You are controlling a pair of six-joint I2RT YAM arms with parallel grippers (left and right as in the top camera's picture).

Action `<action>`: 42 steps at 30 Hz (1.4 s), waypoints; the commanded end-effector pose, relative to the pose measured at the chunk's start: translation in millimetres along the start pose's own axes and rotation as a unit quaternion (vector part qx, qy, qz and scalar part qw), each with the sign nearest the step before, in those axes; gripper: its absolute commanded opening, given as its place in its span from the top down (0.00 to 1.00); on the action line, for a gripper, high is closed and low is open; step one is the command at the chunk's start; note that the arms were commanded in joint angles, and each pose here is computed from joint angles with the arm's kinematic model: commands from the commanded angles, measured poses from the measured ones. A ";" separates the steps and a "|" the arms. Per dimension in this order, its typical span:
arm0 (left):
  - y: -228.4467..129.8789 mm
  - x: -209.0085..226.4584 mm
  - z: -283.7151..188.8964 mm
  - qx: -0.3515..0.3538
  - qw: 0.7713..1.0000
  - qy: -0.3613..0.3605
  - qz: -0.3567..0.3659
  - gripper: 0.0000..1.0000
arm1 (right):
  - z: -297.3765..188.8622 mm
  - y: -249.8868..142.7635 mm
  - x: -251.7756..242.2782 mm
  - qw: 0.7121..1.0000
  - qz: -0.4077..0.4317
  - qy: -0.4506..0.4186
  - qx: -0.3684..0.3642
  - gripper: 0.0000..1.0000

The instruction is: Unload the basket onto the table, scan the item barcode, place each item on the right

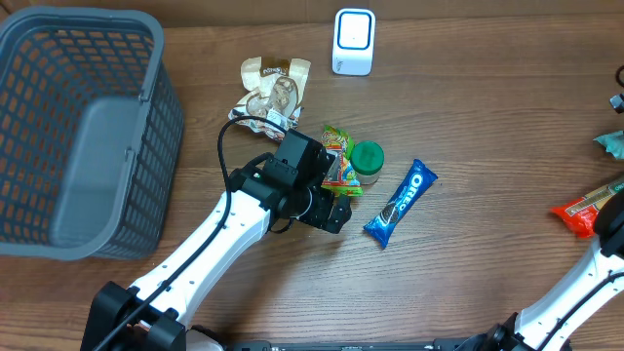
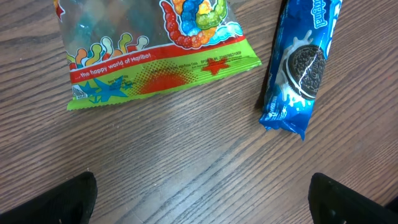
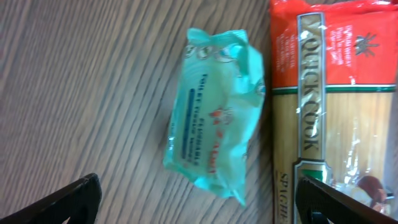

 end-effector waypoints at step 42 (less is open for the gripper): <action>27.0 35.0 45.8 -0.014 0.992 0.047 0.115 0.00 | -299.5 -323.1 35.1 0.871 -0.362 0.327 0.052 0.00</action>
Point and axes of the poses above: each gripper's point midway between its finger pads, its own z axis out along the fingers, its own x axis along the line the jaws close on, y = z × x, the point moved 3 cm from there along -z, back along the fingers, and after that the axes turned 8 degrees about z, right-handed, at the moved point
